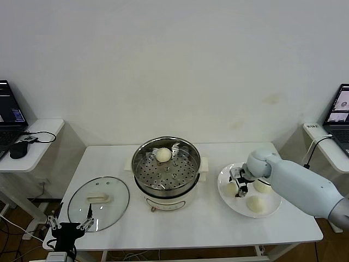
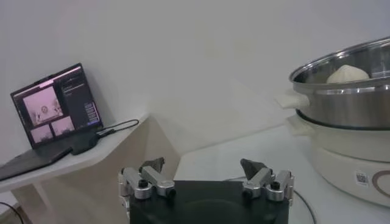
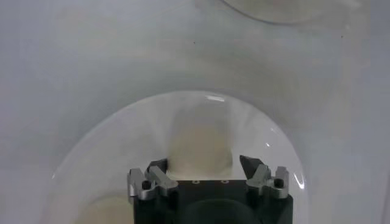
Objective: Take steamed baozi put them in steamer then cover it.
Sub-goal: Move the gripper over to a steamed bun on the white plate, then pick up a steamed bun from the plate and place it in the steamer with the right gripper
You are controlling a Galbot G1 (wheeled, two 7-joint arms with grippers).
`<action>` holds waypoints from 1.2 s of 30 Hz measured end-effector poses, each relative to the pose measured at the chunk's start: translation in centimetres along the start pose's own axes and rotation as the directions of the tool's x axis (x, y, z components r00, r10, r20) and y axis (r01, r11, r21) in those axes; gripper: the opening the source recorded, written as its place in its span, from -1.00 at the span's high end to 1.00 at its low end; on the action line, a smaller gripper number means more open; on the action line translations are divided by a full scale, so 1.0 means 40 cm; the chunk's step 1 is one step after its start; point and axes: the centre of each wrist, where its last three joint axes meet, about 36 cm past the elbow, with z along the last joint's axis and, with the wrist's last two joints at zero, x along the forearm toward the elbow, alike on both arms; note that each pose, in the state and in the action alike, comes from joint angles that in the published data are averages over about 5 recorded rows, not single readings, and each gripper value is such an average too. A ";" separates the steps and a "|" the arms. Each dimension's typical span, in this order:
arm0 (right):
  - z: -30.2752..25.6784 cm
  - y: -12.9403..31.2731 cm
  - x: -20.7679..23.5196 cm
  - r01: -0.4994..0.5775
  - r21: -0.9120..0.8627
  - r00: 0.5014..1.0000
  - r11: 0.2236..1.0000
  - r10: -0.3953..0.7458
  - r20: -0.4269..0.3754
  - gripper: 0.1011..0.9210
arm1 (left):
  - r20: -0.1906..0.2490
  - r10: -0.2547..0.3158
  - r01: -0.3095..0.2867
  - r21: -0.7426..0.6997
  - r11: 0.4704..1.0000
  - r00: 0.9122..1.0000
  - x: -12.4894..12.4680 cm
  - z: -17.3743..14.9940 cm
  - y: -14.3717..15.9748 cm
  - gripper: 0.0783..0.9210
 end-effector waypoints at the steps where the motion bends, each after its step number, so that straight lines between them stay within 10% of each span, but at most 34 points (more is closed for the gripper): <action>1: 0.001 -0.001 0.002 0.000 -0.001 1.000 1.000 0.000 0.000 -0.23 | 0.000 0.000 0.000 0.001 1.000 1.000 0.000 0.000 -0.001 -0.77; 20: -0.013 -0.120 0.292 -0.085 -0.019 0.996 0.996 0.085 0.041 -0.14 | 0.026 0.017 -0.017 0.006 1.000 1.000 -0.004 -0.024 -0.009 -0.77; 36: -0.372 -0.288 0.523 -0.190 0.025 0.958 0.981 0.180 0.224 -0.16 | 0.039 0.005 -0.006 0.015 1.000 0.999 -0.015 -0.031 0.002 -0.77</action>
